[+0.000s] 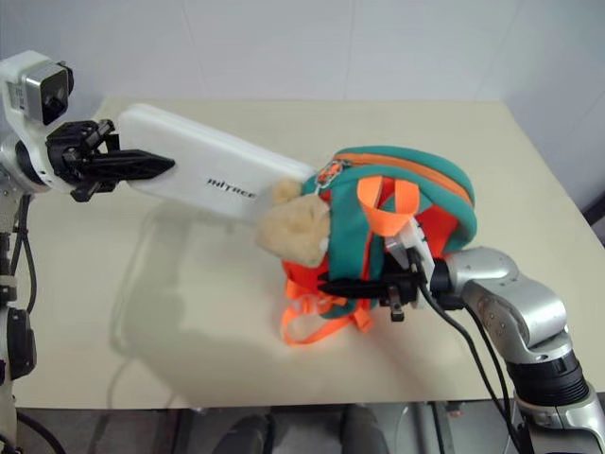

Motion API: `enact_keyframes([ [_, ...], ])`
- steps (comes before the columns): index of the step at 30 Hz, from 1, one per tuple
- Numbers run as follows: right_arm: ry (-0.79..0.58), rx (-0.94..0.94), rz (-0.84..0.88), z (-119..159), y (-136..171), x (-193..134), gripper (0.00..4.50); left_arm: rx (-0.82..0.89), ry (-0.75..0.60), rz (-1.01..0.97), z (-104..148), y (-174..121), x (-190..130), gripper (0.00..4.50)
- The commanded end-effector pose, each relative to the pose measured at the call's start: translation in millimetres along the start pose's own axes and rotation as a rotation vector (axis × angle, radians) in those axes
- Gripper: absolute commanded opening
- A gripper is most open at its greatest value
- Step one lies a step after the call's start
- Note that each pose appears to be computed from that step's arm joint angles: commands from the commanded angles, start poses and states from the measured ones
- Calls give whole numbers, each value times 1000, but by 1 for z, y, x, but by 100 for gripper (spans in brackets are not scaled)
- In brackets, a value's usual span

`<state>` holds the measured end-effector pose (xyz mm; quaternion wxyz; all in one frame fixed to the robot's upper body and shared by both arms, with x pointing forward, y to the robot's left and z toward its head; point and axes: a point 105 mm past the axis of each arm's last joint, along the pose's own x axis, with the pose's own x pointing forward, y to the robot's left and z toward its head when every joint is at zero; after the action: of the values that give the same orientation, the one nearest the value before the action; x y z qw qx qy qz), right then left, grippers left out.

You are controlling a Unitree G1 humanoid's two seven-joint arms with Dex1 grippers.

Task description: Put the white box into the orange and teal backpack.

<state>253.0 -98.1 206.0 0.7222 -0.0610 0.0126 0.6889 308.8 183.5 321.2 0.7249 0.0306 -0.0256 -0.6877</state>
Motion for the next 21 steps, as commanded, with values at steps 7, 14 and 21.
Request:
enact_keyframes([
  [7,-29,-51,0,9,1,2,63,116,21,-237,23,-29,21,134],
  [14,-30,-53,-4,9,-1,3,63,154,62,-224,8,-23,35,134],
  [21,-31,-49,-12,7,-4,6,63,160,61,-143,-5,-13,66,134],
])
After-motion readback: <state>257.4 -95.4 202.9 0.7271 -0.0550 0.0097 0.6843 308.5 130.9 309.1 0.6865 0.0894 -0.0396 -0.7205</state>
